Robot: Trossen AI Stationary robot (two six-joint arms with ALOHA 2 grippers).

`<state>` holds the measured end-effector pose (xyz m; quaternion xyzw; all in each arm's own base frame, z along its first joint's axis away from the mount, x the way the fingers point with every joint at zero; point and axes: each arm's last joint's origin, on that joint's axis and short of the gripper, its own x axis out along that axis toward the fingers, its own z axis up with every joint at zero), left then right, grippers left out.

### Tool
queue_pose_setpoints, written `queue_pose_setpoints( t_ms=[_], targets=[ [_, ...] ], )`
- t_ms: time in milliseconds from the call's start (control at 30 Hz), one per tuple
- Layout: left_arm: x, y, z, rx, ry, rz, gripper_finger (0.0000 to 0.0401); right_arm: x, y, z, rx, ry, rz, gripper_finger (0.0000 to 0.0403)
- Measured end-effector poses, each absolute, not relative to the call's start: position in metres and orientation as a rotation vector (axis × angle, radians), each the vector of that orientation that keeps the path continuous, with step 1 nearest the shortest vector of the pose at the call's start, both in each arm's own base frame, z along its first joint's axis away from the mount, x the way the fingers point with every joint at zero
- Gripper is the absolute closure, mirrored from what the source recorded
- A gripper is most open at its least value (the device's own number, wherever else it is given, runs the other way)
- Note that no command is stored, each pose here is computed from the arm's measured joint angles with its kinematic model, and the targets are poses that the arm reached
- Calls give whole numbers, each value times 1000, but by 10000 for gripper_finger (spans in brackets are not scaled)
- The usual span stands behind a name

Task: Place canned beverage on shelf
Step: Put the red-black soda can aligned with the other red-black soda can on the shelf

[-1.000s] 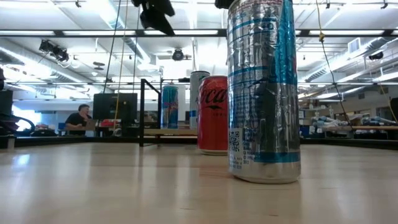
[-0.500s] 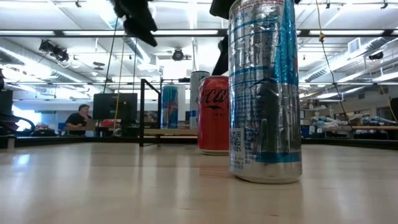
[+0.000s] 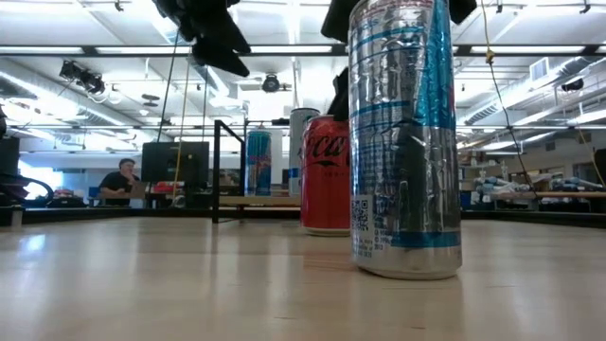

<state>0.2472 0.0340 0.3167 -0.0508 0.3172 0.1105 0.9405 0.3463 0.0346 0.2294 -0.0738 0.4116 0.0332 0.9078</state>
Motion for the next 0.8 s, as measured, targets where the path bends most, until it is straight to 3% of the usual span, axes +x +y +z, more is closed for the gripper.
queue_pose_setpoints(
  t_ms=[633,800],
  targets=[
    [250,43,311,-83,603,248,83,342,34,205,-154,793,51,11],
    [249,44,311,-84,603,253,83,342,34,206,-153,787,51,36]
  ],
)
